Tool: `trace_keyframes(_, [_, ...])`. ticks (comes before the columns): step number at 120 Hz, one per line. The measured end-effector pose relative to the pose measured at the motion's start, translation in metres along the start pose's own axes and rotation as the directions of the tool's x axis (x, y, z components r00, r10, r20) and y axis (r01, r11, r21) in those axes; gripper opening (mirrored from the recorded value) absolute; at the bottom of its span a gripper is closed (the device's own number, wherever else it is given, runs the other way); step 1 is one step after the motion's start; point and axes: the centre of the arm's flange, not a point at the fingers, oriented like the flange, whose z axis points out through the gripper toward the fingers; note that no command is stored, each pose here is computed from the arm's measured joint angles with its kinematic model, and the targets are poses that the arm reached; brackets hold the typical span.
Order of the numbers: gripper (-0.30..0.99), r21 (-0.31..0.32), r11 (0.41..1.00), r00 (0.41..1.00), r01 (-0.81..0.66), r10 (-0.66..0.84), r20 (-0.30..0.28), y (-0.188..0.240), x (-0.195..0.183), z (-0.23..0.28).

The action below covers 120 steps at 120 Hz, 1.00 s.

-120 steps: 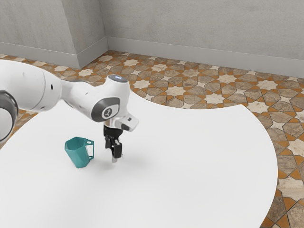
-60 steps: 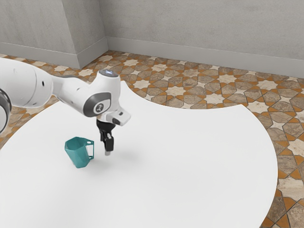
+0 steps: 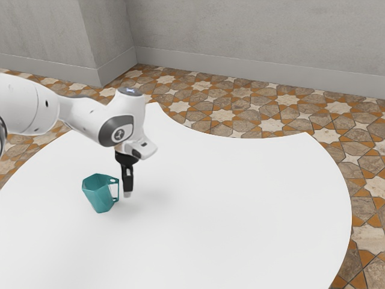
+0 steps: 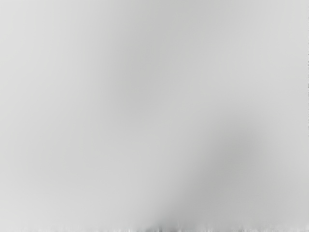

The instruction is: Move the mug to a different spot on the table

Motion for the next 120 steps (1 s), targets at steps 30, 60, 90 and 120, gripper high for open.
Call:
trace_keyframes(30, [0.47,-0.011,0.999,0.999,-0.043,0.043,-0.002,-0.002,-0.005,0.000])
trace_keyframes(60, [0.41,-0.015,0.998,0.998,-0.058,0.058,-0.004,-0.008,-0.012,0.001])
trace_keyframes(90, [0.39,-0.035,0.997,0.998,-0.067,0.067,0.017,-0.004,-0.009,0.006])
trace_keyframes(120, [0.35,-0.045,0.998,0.999,-0.035,0.036,0.034,-0.006,-0.014,0.009])
